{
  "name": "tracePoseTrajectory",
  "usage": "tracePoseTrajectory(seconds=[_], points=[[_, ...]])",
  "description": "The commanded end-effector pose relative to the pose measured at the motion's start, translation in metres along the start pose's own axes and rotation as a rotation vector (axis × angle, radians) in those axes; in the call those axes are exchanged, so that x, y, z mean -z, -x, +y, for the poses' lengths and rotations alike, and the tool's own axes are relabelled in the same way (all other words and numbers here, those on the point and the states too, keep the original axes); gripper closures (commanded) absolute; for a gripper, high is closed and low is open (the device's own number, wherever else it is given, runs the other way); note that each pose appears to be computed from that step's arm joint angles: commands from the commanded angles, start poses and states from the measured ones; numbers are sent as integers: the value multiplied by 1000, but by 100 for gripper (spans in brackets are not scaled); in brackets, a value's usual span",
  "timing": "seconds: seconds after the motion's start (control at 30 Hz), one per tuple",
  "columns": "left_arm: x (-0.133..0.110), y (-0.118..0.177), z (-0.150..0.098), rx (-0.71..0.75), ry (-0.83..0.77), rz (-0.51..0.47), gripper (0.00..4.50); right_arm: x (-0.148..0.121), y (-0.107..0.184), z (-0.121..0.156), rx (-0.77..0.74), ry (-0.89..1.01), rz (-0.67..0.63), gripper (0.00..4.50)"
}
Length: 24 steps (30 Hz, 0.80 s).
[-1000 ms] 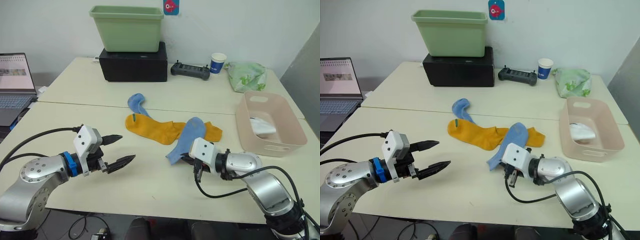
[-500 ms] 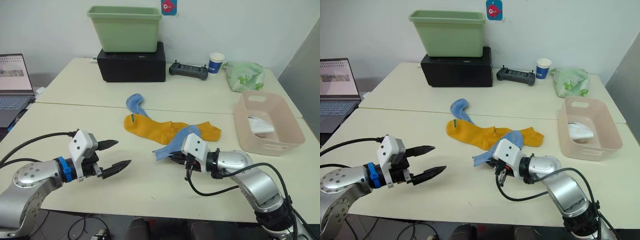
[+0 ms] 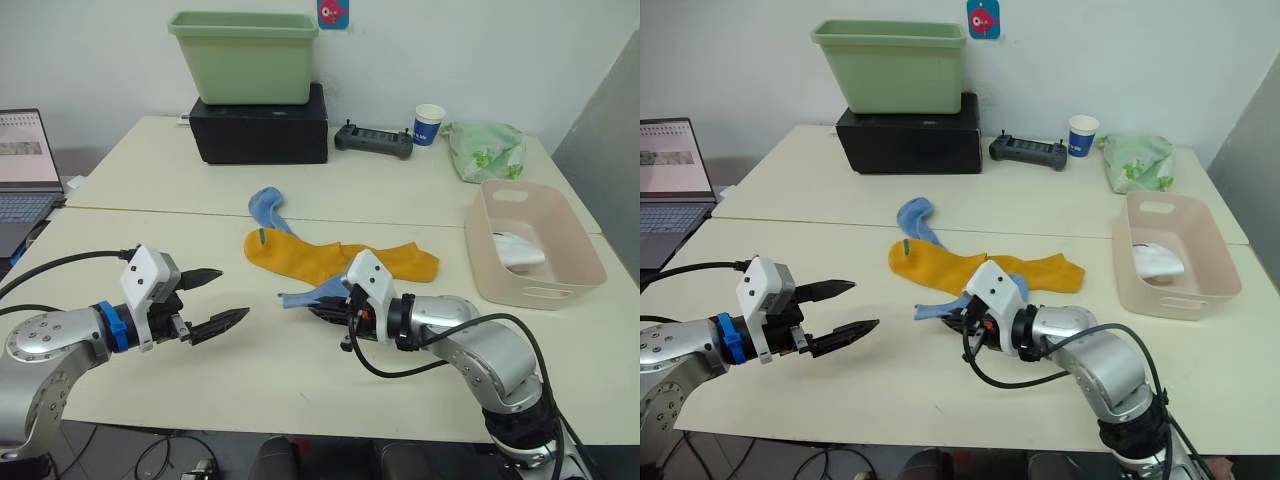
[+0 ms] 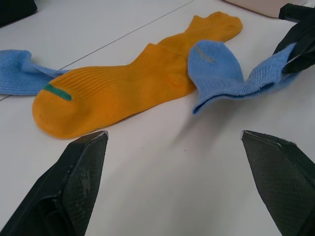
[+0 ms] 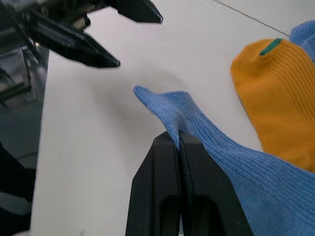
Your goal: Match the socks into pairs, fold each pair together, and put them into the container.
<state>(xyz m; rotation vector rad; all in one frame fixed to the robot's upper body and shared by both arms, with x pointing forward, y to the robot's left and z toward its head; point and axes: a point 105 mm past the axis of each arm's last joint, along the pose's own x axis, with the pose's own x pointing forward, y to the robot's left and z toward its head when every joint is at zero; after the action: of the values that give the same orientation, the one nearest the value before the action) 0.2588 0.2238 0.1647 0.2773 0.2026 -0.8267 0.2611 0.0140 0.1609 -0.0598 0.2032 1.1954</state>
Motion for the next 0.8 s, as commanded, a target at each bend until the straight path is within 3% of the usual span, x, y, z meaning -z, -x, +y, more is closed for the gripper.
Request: tracePoseTrajectory(seconds=[0.03, 0.13, 0.27, 0.4, 0.53, 0.67, 0.8], points=[[-12, 6, 13, -38, -28, -21, 0, -38, 6, -3, 7, -92, -137, 448], [-14, 4, 17, -35, -32, -25, 0, -58, 17, -12, 29, -189, -199, 448], [-19, -3, 16, -14, -35, -39, 0, -57, 44, -31, 145, -351, -238, 448], [-20, -10, 10, 13, -27, -49, 0, -21, 76, -56, 349, -515, -237, 448], [-19, -16, 4, 45, -17, -55, 0, 21, 112, -81, 586, -602, -152, 448], [-22, -25, -5, 92, -10, -69, 0, 52, 134, -86, 714, -622, -33, 448], [-24, -30, -13, 132, -2, -78, 0, 63, 141, -89, 769, -628, 12, 448]])
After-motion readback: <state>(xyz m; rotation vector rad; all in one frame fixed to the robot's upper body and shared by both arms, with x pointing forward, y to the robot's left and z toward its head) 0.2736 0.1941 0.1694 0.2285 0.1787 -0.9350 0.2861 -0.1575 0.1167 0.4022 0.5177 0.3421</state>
